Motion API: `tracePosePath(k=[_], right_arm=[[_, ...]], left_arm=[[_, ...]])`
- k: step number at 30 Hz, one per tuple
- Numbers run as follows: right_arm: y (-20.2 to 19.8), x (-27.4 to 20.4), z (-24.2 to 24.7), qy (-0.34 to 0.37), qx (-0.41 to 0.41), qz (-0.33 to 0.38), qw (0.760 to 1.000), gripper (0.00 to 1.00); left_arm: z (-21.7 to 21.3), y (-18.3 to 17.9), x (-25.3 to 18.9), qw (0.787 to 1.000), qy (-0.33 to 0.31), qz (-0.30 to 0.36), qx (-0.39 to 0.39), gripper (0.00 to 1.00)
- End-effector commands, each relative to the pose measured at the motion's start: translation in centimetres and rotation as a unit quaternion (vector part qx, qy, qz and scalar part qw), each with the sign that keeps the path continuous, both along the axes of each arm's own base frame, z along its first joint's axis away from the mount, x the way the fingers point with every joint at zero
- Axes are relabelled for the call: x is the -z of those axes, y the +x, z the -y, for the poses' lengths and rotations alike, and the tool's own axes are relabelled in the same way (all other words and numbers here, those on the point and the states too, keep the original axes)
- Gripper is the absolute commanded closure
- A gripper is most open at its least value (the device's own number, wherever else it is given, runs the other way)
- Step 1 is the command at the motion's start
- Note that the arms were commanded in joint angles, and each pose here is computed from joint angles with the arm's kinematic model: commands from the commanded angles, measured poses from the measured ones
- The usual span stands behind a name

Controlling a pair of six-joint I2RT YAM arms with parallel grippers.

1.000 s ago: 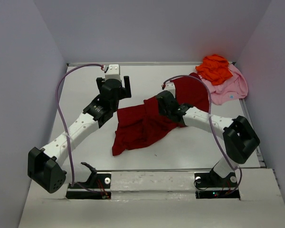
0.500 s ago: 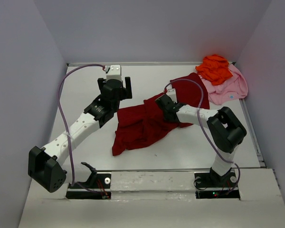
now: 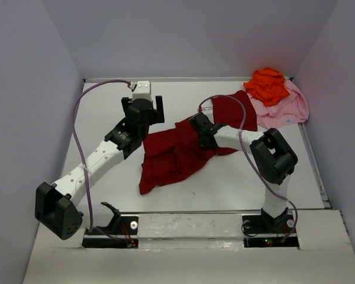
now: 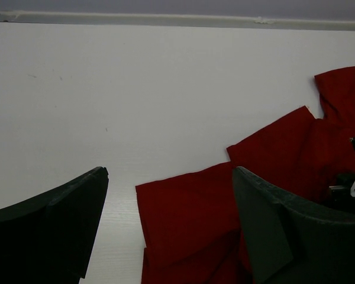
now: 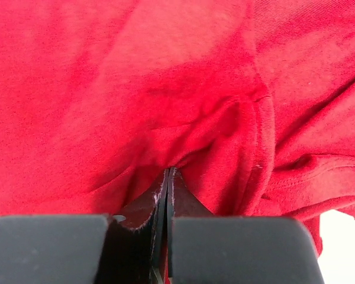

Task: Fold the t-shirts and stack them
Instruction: Flatten out the crumpled T-shirt at the center of the board.

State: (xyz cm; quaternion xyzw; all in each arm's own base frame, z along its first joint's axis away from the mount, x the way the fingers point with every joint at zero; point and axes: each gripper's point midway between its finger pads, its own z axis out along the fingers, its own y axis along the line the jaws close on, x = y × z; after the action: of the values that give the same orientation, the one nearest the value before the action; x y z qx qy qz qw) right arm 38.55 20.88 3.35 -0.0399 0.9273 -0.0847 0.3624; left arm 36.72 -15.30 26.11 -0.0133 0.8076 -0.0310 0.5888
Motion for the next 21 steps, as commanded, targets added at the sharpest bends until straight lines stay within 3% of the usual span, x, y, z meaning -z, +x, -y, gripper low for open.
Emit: tracePosePath(k=[1,8,21], right_arm=[[0.8,-5.4,-2.5,0.073,-0.029,0.04,0.996,1.0],[-4.2,-10.1,-3.6,0.104,-0.082,0.071,0.989,1.0],[-19.4,-4.9,-6.8,0.132,-0.146,-0.03,0.98,1.0]], left_arm=[[0.1,0.4,-2.0,1.0,-0.012,0.025,-0.008,0.04],[0.1,0.3,-2.4,0.999,-0.014,0.029,-0.007,0.05],[0.1,0.4,-2.1,1.0,-0.012,0.025,-0.008,0.04]])
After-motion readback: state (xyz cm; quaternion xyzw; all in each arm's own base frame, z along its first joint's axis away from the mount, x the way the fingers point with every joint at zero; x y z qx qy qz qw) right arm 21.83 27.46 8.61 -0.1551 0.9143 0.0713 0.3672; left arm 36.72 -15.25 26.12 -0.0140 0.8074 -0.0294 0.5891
